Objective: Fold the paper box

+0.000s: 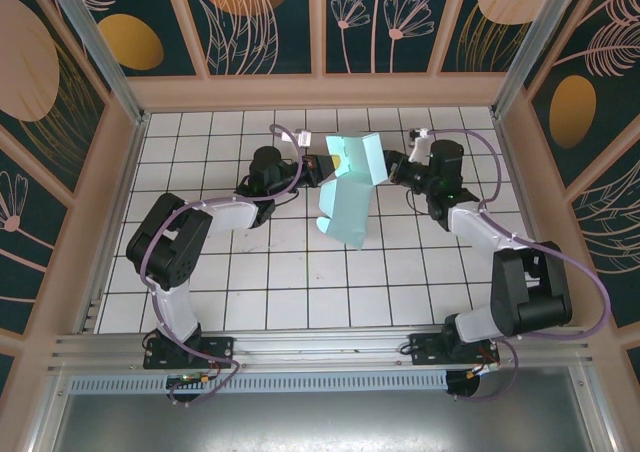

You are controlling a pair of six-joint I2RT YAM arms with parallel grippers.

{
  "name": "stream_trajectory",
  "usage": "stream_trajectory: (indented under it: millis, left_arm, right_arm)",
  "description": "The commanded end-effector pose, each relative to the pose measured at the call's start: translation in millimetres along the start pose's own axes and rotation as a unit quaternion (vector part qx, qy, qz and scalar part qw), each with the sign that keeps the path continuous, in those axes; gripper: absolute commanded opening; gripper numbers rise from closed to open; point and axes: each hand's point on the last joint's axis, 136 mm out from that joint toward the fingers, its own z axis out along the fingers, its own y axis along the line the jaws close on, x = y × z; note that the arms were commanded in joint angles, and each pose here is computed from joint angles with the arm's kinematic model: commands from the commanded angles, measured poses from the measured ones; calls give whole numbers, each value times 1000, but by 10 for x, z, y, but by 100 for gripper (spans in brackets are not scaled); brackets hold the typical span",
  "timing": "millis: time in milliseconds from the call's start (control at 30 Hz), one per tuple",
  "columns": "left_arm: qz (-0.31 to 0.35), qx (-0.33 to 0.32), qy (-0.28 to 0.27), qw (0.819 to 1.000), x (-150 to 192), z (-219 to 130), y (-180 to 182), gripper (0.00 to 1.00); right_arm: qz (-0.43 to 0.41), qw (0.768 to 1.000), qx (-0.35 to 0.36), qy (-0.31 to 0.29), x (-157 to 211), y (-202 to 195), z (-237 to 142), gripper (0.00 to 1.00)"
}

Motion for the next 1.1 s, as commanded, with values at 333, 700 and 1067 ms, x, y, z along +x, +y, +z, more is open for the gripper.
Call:
stream_trajectory:
  millis: [333, 700, 1067]
  left_arm:
    - [2, 5, -18, 1000, -123, 15, -94, 0]
    - [50, -44, -2, 998, -98, -56, 11, 0]
    - [154, -222, 117, 956, 6, -472, 472, 0]
  right_arm:
    - [-51, 990, -120, 58, 284, 647, 289, 53]
    - [-48, 997, -52, 2, -61, 323, 89, 62]
    - [-51, 990, 113, -72, -395, -321, -410, 76]
